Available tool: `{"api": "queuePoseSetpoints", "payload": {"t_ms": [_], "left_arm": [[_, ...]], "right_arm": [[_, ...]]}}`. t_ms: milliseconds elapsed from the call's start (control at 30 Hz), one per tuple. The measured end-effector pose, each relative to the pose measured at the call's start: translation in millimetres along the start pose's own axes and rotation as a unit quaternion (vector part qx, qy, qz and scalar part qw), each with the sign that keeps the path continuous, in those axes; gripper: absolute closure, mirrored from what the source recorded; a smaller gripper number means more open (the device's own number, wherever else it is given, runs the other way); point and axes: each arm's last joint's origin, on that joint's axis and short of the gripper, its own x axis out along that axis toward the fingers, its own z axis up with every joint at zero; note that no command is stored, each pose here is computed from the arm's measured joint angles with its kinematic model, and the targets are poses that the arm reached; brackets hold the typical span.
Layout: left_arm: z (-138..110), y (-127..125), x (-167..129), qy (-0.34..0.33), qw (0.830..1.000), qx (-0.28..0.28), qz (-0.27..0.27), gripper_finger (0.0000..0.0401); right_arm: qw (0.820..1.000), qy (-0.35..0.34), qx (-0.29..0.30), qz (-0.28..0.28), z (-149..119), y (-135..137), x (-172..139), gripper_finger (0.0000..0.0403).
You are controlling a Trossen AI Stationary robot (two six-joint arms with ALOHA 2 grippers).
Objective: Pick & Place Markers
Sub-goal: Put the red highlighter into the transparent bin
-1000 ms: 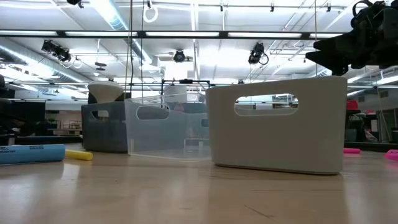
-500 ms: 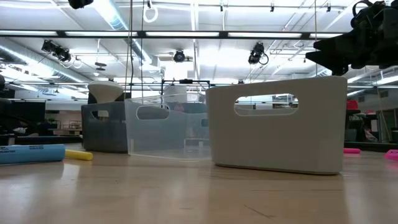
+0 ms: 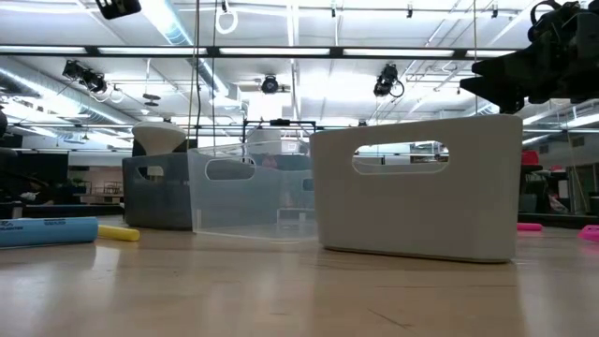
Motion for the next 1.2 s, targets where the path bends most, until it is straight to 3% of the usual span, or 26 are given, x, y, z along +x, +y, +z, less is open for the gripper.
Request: {"api": "queuePoseSetpoints", "payload": {"t_ms": [233, 467, 600, 833, 967, 1200], "left_arm": [[1.5, -14.6, 20.4, 0.056, 0.998, -0.014, -0.012, 0.0268], [-5.9, -20.8, 36.9, 0.142, 0.98, -0.134, 0.028, 0.0268], [-11.9, -23.0, 40.1, 0.173, 0.958, -0.221, 0.067, 0.0268], [-18.2, -26.9, 41.6, 0.136, 0.918, -0.346, 0.138, 0.0268], [-20.4, -30.5, 41.7, 0.119, 0.887, -0.42, 0.153, 0.0268], [-28.6, -34.2, 39.3, 0.124, 0.837, -0.5, 0.185, 0.0268]], "right_arm": [[1.0, 0.0, 0.0, 0.0, 0.1, 0.0, 0.0, 0.0174], [1.0, 0.0, 0.0, 0.0, 0.1, 0.0, 0.0, 0.0174], [1.0, 0.0, 0.0, 0.0, -0.1, 0.0, 0.0, 0.0174], [1.0, 0.0, 0.0, 0.0, 0.0, 0.0, 0.0, 0.0174], [1.0, 0.0, 0.0, 0.0, 0.0, 0.0, 0.0, 0.0174], [1.0, 0.0, 0.0, 0.0, 0.0, 0.0, 0.0, 0.0174]]}}
